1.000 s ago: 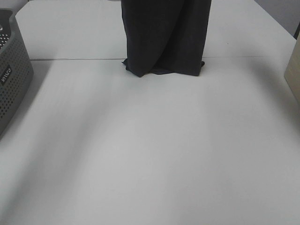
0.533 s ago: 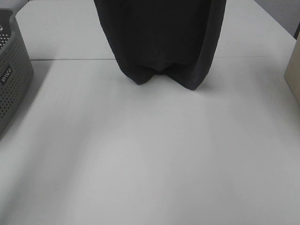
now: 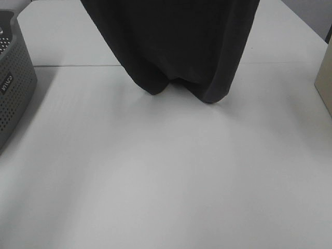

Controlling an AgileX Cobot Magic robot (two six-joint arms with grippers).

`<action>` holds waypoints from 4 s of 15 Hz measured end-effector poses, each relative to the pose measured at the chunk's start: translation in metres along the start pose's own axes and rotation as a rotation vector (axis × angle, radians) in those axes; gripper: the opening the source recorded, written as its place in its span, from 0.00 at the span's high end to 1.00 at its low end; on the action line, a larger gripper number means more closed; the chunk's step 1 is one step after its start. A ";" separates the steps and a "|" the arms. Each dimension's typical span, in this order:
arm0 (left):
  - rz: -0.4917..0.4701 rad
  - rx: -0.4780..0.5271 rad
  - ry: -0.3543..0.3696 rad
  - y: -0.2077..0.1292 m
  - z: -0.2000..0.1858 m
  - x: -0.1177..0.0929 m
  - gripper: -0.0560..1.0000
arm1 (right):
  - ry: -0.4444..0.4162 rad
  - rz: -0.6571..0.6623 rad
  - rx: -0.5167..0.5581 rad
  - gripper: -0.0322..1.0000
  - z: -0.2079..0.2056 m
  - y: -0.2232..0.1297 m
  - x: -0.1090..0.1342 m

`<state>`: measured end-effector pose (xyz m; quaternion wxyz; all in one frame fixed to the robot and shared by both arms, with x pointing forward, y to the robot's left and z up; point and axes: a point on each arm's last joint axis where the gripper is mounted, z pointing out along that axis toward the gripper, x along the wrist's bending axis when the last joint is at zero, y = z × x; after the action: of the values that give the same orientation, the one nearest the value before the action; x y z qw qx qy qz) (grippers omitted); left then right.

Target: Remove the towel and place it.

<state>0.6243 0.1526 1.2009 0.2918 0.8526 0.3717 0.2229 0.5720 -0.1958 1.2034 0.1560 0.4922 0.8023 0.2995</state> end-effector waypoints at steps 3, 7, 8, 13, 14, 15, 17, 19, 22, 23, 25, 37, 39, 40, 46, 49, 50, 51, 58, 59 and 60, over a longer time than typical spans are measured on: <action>0.014 0.033 -0.025 -0.027 -0.039 -0.018 0.95 | 0.037 0.006 0.020 0.96 -0.008 -0.017 0.008; 0.062 0.144 -0.130 -0.082 -0.050 -0.054 0.95 | 0.086 -0.035 0.082 0.96 -0.012 -0.050 0.019; 0.057 0.171 -0.153 -0.094 -0.048 -0.061 0.95 | 0.093 -0.037 0.099 0.96 -0.011 -0.058 0.021; 0.005 0.149 -0.278 -0.132 -0.070 -0.096 0.95 | 0.085 -0.044 0.139 0.96 -0.027 -0.099 0.028; 0.019 0.167 -0.317 -0.139 -0.068 -0.108 0.95 | 0.082 -0.044 0.149 0.96 -0.031 -0.110 0.030; 0.028 0.201 -0.356 -0.148 -0.062 -0.119 0.95 | 0.079 -0.046 0.149 0.96 -0.036 -0.120 0.032; 0.045 0.262 -0.428 -0.163 -0.052 -0.139 0.95 | 0.076 -0.047 0.153 0.96 -0.047 -0.143 0.037; 0.050 0.287 -0.459 -0.167 -0.049 -0.150 0.95 | 0.071 -0.043 0.136 0.96 -0.059 -0.164 0.042; 0.030 0.285 -0.488 -0.167 -0.050 -0.155 0.95 | 0.058 -0.048 0.120 0.96 -0.070 -0.191 0.047; 0.011 0.294 -0.499 -0.169 -0.049 -0.156 0.95 | 0.058 -0.047 0.118 0.96 -0.071 -0.199 0.049; -0.029 0.335 -0.544 -0.180 -0.043 -0.163 0.95 | 0.070 -0.029 0.122 0.96 -0.071 -0.218 0.052; -0.120 0.595 -0.660 -0.237 -0.025 -0.205 0.95 | 0.183 0.112 0.229 0.96 -0.041 -0.309 0.070; -0.164 0.667 -0.683 -0.249 -0.014 -0.210 0.95 | 0.198 0.147 0.289 0.96 -0.031 -0.308 0.069; -0.180 0.698 -0.687 -0.253 -0.008 -0.212 0.95 | 0.203 0.157 0.327 0.96 -0.025 -0.307 0.067; -0.192 0.836 -0.726 -0.264 0.026 -0.221 0.95 | 0.218 0.220 0.578 0.96 0.014 -0.300 0.059; -0.251 0.965 -0.747 -0.276 0.051 -0.229 0.95 | 0.227 0.257 0.746 0.96 0.040 -0.302 0.053; -0.268 0.993 -0.752 -0.278 0.058 -0.230 0.95 | 0.227 0.263 0.786 0.96 0.046 -0.303 0.052; -0.281 1.016 -0.758 -0.279 0.063 -0.232 0.95 | 0.226 0.267 0.825 0.96 0.053 -0.304 0.050; -0.283 1.073 -0.770 -0.273 0.087 -0.236 0.95 | 0.205 0.313 1.038 0.96 0.084 -0.315 0.042; -0.283 1.078 -0.771 -0.273 0.088 -0.236 0.95 | 0.205 0.315 1.059 0.96 0.087 -0.317 0.041; -0.284 1.084 -0.771 -0.274 0.089 -0.236 0.95 | 0.207 0.320 1.082 0.96 0.090 -0.319 0.041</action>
<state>0.3918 0.0943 0.9151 -0.0386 0.8398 0.4086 -0.3554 0.3804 -0.2370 0.9334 -0.2448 0.5855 0.7679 -0.0871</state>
